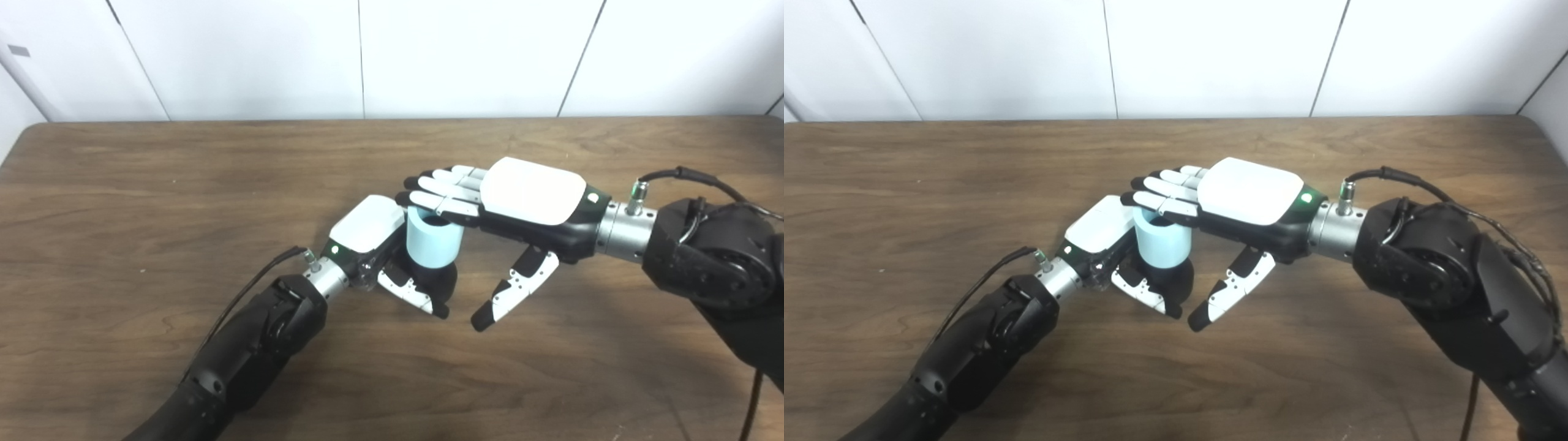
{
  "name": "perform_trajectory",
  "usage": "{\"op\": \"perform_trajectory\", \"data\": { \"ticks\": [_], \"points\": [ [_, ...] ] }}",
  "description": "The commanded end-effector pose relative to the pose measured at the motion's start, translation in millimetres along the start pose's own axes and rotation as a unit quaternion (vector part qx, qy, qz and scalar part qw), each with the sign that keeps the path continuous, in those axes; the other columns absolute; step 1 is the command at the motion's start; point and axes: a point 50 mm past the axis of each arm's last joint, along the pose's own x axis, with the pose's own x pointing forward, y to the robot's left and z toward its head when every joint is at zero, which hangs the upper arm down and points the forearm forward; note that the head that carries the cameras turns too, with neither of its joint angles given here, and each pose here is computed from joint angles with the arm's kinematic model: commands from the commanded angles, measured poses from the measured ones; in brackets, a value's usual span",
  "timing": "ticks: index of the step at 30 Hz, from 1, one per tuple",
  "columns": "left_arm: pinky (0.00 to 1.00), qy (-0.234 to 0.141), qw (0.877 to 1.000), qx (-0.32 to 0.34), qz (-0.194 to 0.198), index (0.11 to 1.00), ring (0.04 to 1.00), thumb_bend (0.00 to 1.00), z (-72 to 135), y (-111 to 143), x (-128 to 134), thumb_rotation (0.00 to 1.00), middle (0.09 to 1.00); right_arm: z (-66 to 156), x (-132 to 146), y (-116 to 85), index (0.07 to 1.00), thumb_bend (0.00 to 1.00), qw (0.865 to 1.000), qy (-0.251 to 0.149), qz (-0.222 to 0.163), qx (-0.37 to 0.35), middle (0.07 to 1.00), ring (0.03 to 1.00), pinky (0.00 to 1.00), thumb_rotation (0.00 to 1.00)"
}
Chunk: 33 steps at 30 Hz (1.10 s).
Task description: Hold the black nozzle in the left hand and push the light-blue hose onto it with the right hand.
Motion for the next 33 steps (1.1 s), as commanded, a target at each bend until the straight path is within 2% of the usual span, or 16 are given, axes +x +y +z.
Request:
{"op": "perform_trajectory", "data": {
  "ticks": [1, 3, 8, 9, 13, 20, 29, 31, 33],
  "points": [
    [0.27, 0.053, 0.993, 0.008, -0.103, 0.495, 0.347, 0.52, -16.5, -40.1, -27.0, 0.0, 0.398, -0.2, -3.9, 22.2, 0.975, 0.86, 0.997, 0.01, 0.077, 0.006, 1.0, 1.0, 0.99, 0.86],
    [0.27, 0.054, 0.993, 0.008, -0.102, 0.494, 0.348, 0.52, -16.3, -40.0, -27.1, 0.0, 0.397, -0.6, -3.1, 24.0, 0.975, 0.85, 0.997, 0.017, 0.077, 0.005, 1.0, 1.0, 0.99, 0.86],
    [0.27, 0.052, 0.994, 0.01, -0.1, 0.483, 0.345, 0.53, -16.0, -39.1, -27.8, 0.0, 0.469, -0.4, -0.9, 27.1, 0.972, 0.84, 0.996, 0.027, 0.081, 0.012, 1.0, 1.0, 0.98, 0.85],
    [0.27, 0.052, 0.994, 0.01, -0.1, 0.492, 0.348, 0.52, -16.1, -39.0, -27.9, 0.0, 0.427, -0.5, -0.5, 27.8, 0.97, 0.85, 0.996, 0.028, 0.081, 0.013, 1.0, 1.0, 0.98, 0.85],
    [0.27, 0.051, 0.994, 0.009, -0.098, 0.495, 0.349, 0.52, -15.8, -38.7, -28.0, 0.0, 0.399, 0.0, 0.1, 30.9, 0.959, 0.84, 0.997, 0.025, 0.076, 0.019, 0.996, 0.994, 0.95, 0.85],
    [0.27, 0.051, 0.994, 0.01, -0.099, 0.494, 0.352, 0.52, -16.1, -38.4, -28.2, 0.0, 0.4, 1.0, 0.9, 36.9, 0.962, 0.85, 0.995, 0.029, 0.086, 0.032, 0.999, 0.988, 0.93, 0.86],
    [0.29, 0.052, 0.993, 0.012, -0.101, 0.498, 0.372, 0.52, -16.8, -37.9, -28.2, 0.0, 0.404, 7.8, 1.4, 36.9, 0.958, 0.85, 0.996, 0.014, 0.081, 0.032, 0.996, 0.987, 0.93, 0.84],
    [0.29, 0.053, 0.993, 0.013, -0.104, 0.497, 0.369, 0.52, -16.8, -38.4, -27.7, 0.0, 0.401, 8.0, 1.2, 34.5, 0.965, 0.84, 0.997, 0.013, 0.074, 0.03, 0.999, 0.989, 0.93, 0.84],
    [0.29, 0.053, 0.993, 0.012, -0.104, 0.495, 0.364, 0.52, -16.8, -38.8, -27.2, 0.0, 0.399, 6.8, 0.7, 30.9, 0.984, 0.82, 0.998, 0.01, 0.051, 0.028, 1.0, 0.994, 0.94, 0.85]
  ]
}}
